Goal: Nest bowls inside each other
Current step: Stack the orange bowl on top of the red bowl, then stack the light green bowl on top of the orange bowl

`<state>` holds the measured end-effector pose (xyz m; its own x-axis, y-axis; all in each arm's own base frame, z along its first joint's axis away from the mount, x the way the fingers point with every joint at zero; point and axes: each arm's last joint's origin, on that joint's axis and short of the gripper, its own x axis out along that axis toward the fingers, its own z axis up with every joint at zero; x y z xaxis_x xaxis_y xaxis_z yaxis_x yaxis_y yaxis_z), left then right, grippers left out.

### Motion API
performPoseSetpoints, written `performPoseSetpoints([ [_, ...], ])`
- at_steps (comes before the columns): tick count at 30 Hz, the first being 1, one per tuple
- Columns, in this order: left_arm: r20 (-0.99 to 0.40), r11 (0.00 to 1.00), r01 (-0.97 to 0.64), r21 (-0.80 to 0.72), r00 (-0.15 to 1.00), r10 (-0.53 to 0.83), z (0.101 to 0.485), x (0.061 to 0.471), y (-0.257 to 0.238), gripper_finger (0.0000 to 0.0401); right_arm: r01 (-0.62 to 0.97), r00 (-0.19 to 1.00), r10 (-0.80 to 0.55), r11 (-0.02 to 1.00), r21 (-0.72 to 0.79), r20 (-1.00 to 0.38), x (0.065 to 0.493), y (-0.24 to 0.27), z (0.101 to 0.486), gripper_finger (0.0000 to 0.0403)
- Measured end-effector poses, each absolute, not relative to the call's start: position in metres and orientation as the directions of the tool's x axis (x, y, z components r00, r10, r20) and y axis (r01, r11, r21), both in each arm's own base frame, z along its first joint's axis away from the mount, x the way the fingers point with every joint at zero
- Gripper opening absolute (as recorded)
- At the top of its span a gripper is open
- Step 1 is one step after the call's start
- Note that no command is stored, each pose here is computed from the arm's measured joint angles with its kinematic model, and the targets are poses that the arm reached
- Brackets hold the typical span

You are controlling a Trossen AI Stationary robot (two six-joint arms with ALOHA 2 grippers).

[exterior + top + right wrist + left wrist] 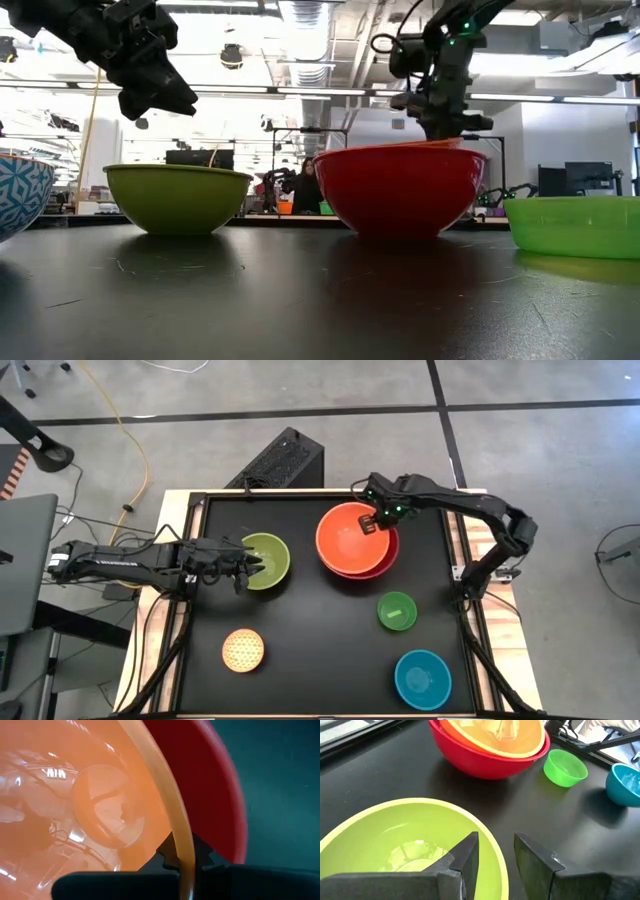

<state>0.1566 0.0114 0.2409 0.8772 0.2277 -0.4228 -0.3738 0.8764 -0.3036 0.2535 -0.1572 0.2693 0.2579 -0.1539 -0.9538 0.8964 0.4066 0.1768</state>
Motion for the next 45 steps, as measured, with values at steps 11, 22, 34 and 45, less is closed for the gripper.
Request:
performPoseSetpoints([
  [11,-0.432,0.866,-0.384,-0.319,0.872,0.228,0.240,0.156,0.011,0.0112,0.898,0.189,-0.123,0.422,0.121,-0.974,0.259,-0.166,0.250,0.0020],
  [22,-0.431,0.866,-0.384,-0.319,0.873,0.228,0.240,0.156,0.011,0.0112,0.890,0.193,-0.146,0.443,0.111,-0.970,0.258,-0.157,0.258,0.0102],
  [34,-0.435,0.873,-0.379,-0.306,0.871,0.226,0.240,0.156,0.011,0.0112,0.907,0.237,-0.191,0.395,0.147,-0.952,0.237,-0.145,0.288,0.0172],
  [45,-0.437,0.870,-0.382,-0.311,0.871,0.226,0.240,0.156,0.011,0.0112,0.724,0.667,-0.288,0.471,0.505,-0.688,0.285,-0.090,0.329,0.0175],
])
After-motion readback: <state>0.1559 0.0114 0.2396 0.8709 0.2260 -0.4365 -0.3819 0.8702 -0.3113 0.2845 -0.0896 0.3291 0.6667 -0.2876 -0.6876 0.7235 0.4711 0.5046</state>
